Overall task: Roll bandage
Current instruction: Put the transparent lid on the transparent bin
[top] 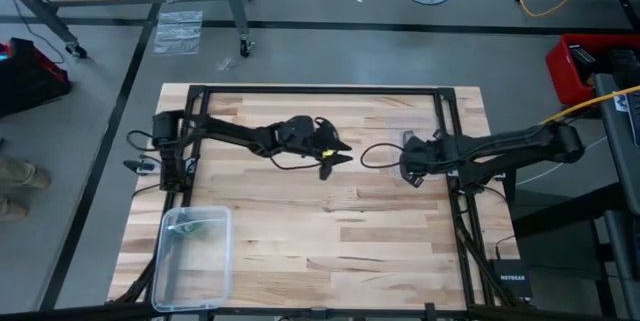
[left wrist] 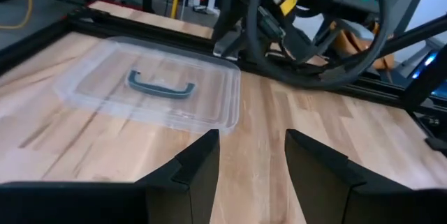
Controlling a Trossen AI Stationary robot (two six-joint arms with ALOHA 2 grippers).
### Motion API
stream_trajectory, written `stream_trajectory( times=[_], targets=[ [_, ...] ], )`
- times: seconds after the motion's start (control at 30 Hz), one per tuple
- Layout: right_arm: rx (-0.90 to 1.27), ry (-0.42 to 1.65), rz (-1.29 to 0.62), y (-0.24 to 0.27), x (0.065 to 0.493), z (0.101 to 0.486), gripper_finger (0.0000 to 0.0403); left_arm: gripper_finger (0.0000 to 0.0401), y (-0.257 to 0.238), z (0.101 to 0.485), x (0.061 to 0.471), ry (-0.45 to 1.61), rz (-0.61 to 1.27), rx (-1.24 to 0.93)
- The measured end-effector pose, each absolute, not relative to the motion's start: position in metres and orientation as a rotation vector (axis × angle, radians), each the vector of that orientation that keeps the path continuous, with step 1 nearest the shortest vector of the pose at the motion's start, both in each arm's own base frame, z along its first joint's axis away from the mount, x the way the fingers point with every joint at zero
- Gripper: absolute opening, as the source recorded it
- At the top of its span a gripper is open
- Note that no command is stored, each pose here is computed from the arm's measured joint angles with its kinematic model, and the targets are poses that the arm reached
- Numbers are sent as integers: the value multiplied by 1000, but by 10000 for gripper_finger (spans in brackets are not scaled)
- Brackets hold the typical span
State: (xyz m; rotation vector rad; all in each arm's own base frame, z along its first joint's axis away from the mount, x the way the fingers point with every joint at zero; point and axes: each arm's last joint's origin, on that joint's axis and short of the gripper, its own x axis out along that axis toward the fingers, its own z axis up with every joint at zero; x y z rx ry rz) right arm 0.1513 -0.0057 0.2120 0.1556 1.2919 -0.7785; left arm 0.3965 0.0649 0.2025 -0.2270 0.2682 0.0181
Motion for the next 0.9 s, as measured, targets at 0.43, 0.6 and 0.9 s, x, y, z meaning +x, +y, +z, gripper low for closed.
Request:
stream_trajectory(
  times=[0.43,0.6,0.9],
  targets=[
    [311,1296,-881,-5,136,166,122,155,74,165,457,304,-32,-226],
    [322,1289,-880,-5,136,164,122,155,77,157,474,296,-47,-224],
    [422,1178,-890,-5,129,176,122,155,83,154,506,231,-60,-197]
  ],
)
